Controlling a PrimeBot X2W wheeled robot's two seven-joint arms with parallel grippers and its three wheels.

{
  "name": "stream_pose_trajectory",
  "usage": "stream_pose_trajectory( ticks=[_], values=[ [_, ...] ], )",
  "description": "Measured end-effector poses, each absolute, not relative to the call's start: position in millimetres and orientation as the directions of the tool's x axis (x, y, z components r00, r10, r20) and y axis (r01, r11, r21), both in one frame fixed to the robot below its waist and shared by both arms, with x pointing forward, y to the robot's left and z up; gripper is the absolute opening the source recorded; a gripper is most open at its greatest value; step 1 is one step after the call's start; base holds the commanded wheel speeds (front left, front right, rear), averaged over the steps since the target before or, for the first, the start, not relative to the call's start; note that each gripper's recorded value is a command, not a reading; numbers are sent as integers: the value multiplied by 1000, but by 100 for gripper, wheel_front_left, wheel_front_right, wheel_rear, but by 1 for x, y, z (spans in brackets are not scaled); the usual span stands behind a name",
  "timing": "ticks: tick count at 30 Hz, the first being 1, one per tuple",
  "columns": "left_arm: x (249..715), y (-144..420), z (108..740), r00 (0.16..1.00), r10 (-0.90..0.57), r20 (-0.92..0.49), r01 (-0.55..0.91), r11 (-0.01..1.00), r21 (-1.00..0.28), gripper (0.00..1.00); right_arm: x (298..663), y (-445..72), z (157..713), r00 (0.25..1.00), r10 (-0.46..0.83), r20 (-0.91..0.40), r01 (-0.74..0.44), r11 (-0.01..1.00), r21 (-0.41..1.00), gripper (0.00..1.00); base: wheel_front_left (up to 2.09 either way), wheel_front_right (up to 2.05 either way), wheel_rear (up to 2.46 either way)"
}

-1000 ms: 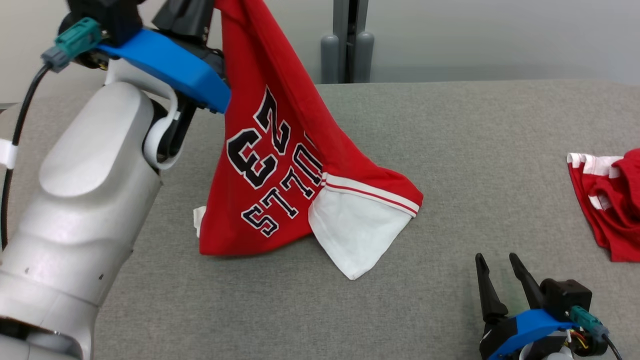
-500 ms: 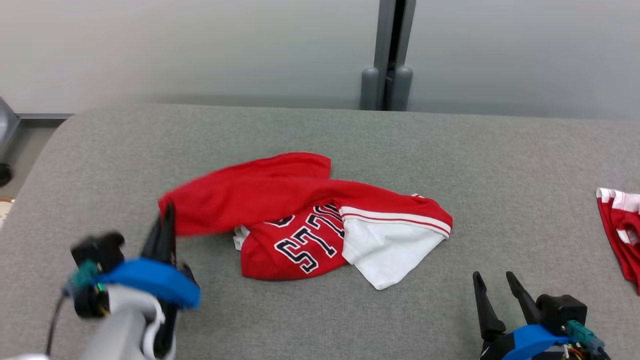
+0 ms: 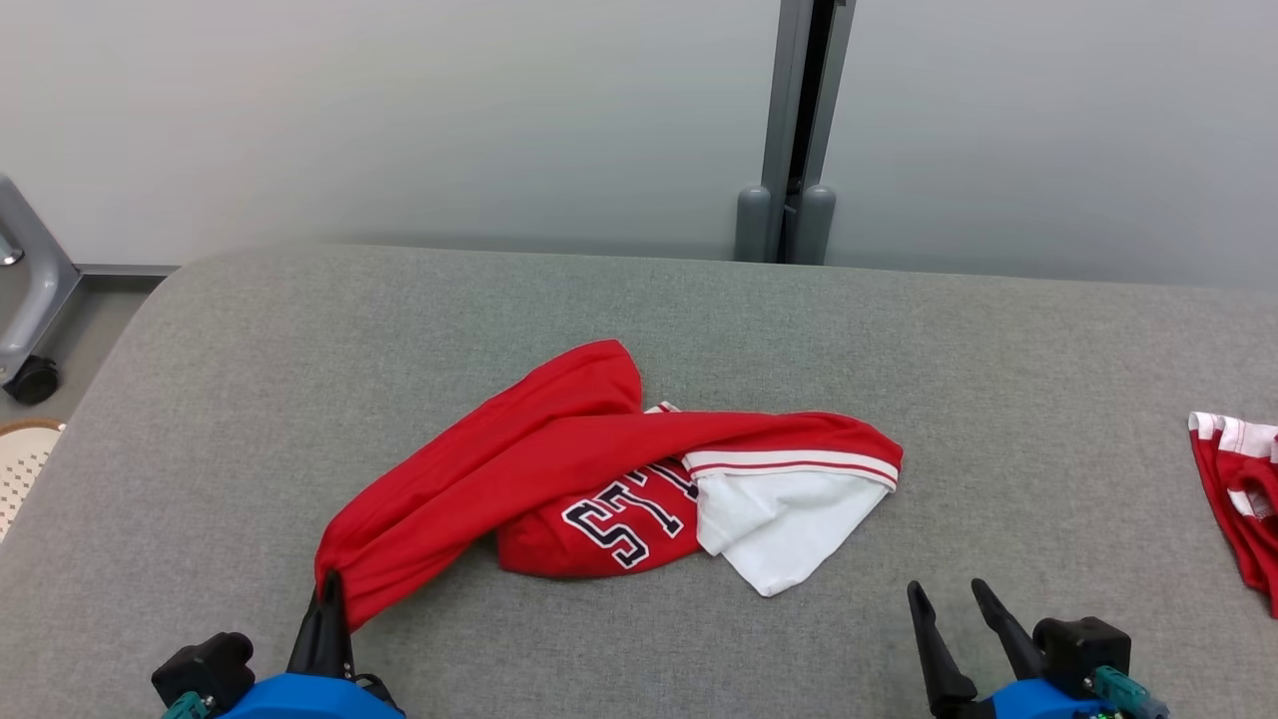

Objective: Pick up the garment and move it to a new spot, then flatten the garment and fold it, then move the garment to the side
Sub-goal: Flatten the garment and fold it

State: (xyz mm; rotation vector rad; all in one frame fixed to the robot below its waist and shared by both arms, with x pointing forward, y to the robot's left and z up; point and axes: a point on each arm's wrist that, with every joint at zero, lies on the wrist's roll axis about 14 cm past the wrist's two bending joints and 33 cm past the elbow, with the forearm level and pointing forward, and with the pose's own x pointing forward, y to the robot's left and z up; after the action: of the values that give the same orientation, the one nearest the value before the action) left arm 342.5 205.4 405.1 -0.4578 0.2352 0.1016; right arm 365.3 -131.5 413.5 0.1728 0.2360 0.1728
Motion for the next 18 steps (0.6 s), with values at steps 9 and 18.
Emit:
stream_pose_trajectory(
  ticks=[9, 18],
  values=[
    [336, 217, 410, 970, 92, -227, -177, 903, -391, 100, 358, -120, 409, 947, 222, -232, -175, 962, 209, 100, 0, 0, 0],
    [328, 235, 407, 959, 156, -235, -229, 917, -326, 100, 374, -90, 410, 923, 308, -228, -261, 941, 217, 100, 0, 0, 0]
  ],
)
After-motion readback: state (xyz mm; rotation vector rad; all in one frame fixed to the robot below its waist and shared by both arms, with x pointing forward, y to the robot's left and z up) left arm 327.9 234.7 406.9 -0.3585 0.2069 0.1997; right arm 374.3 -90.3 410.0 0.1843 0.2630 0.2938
